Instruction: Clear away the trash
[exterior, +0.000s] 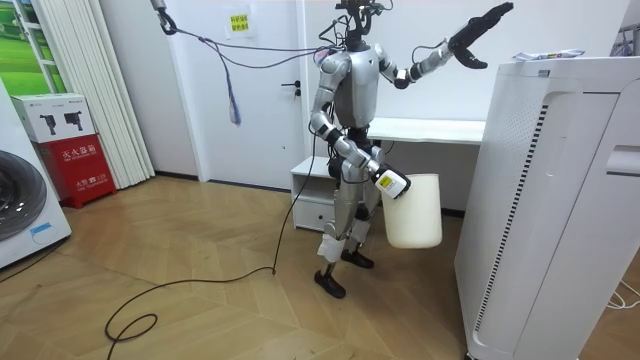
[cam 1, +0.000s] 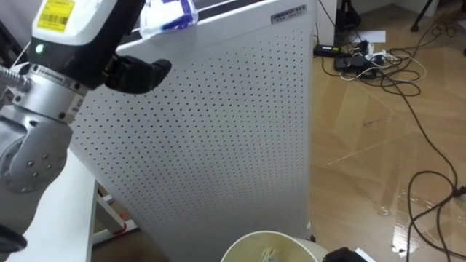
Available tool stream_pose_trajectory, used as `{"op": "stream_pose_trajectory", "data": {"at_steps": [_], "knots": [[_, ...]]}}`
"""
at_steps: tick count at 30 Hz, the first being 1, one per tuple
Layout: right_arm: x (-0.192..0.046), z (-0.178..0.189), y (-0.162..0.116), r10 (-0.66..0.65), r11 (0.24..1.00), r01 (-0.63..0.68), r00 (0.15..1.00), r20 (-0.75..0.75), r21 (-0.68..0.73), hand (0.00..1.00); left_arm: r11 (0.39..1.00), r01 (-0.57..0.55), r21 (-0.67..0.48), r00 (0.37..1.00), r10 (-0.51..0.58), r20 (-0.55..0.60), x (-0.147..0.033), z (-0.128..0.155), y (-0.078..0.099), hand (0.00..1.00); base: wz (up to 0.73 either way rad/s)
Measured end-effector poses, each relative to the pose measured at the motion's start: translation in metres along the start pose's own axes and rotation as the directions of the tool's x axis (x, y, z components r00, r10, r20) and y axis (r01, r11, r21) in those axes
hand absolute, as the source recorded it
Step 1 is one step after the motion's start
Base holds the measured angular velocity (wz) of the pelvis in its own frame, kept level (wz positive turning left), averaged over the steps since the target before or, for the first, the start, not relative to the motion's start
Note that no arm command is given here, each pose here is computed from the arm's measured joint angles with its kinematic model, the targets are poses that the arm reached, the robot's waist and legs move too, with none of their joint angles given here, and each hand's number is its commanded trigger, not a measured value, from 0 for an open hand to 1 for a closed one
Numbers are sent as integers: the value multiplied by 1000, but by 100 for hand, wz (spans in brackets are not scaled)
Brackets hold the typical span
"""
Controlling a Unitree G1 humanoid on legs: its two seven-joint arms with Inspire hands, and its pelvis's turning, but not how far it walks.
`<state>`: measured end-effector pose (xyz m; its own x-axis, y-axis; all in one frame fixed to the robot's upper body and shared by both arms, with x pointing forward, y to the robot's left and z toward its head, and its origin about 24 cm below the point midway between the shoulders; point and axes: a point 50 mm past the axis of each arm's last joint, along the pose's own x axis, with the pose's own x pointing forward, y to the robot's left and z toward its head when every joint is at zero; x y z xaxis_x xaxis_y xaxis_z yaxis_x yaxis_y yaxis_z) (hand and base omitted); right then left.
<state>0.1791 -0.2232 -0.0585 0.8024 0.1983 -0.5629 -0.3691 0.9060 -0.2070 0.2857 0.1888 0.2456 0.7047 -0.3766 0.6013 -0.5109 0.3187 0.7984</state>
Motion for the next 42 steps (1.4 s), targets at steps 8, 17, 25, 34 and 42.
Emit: {"op": "stream_pose_trajectory", "data": {"at_steps": [8, 17, 25, 34, 42], "knots": [[0, -3, 1, 23, 1000, -24, 999, -33, -21, 100, 999, 44, 2, 998, -43, -50, 2, -7, -2, 0, -7], [0, -4, 0, 20, 999, -22, 999, -45, -28, 100, 991, 136, -3, 978, -135, -159, 1, -29, -13, 0, -2], [0, -4, 1, 32, 998, -34, 998, -50, -44, 100, 985, 169, 31, 971, -162, -175, 1, -35, -8, 0, 0], [0, -5, 2, 44, 997, -47, 998, -55, -56, 100, 984, 180, 6, 961, -174, -215, 9, -45, -9, 0, 0], [0, -6, 2, 42, 997, -46, 997, -67, -57, 100, 980, 198, 3, 953, -191, -235, 15, -50, -13, 0, 0]]}}
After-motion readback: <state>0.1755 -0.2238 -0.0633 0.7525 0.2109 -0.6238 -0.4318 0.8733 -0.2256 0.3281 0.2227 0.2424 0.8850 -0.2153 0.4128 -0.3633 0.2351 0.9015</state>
